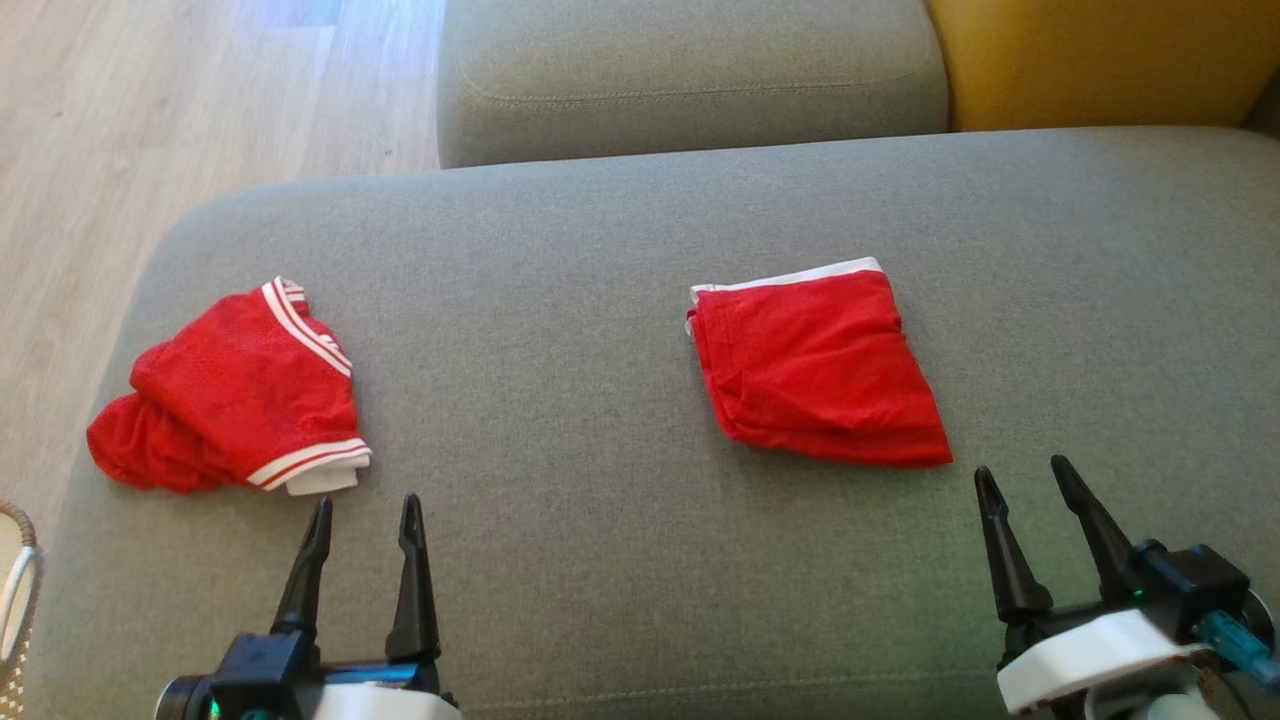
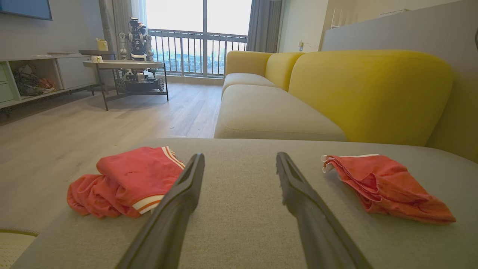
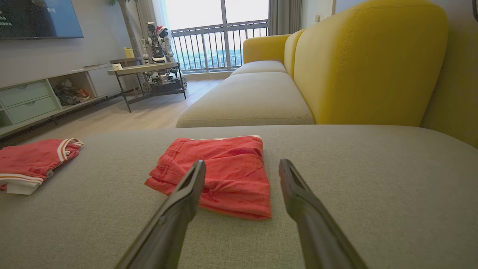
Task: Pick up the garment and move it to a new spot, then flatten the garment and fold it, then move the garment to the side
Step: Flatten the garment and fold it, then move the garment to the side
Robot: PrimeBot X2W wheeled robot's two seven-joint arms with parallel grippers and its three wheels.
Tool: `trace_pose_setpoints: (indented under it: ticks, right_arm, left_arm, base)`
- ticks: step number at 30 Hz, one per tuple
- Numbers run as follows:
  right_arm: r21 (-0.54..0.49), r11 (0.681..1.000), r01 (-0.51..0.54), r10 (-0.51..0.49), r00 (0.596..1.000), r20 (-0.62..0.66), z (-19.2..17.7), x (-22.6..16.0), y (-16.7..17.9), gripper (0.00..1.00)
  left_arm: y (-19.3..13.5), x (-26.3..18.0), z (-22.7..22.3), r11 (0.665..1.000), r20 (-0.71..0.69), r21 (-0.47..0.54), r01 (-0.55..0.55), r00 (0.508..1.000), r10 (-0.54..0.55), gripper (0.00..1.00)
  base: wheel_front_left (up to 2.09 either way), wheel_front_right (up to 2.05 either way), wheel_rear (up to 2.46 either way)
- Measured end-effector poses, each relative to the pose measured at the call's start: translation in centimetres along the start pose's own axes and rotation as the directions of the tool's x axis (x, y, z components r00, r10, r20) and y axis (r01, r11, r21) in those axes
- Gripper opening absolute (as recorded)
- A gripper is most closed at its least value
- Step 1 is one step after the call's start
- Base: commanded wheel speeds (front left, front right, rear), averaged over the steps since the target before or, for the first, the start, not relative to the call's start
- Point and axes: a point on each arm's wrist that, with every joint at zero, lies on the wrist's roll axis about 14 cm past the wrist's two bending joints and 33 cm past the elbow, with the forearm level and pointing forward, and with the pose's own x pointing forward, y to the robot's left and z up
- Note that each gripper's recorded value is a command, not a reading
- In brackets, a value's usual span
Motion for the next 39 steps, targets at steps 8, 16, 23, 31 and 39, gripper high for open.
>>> trace_pose_setpoints:
  ticks: [8, 16, 23, 31, 39]
  right_arm:
    - [0.003, 1.0, -0.012, 0.012, 1.0, -0.018, -0.6, 0.3, 0.4, 1.0]
    - [0.083, 0.997, -0.007, 0.019, 0.99, -0.14, -4.4, 1.5, 1.0, 1.0]
    - [0.212, 0.977, 0.016, 0.039, 0.966, -0.256, -5.9, 8.3, 2.0, 1.0]
    - [0.193, 0.978, 0.077, 0.014, 0.902, -0.431, -9.1, 13.0, -0.5, 1.0]
    - [0.184, 0.981, 0.057, 0.059, 0.819, -0.57, -12.9, 14.1, 0.8, 0.98]
  left_arm:
    - [0.3, -0.2, -0.4, 1.0, -0.012, 0.015, -0.005, 1.0, 0.005, 1.0]
    - [0.0, -1.1, -1.6, 1.0, -0.056, 0.005, -0.011, 0.998, 0.011, 1.0]
    - [-0.1, -0.3, -2.4, 0.999, -0.086, -0.034, -0.023, 0.996, 0.02, 1.0]
    - [0.1, 0.7, -3.0, 0.997, -0.11, -0.057, -0.051, 0.993, 0.045, 1.0]
    - [1.0, 1.3, -4.2, 0.994, -0.148, -0.06, -0.087, 0.986, 0.078, 1.0]
  base:
    - [0.0, 0.0, 0.0]
    - [0.0, 0.0, 0.0]
    - [0.0, 0.0, 0.0]
    - [0.0, 0.0, 0.0]
    - [0.0, 0.0, 0.0]
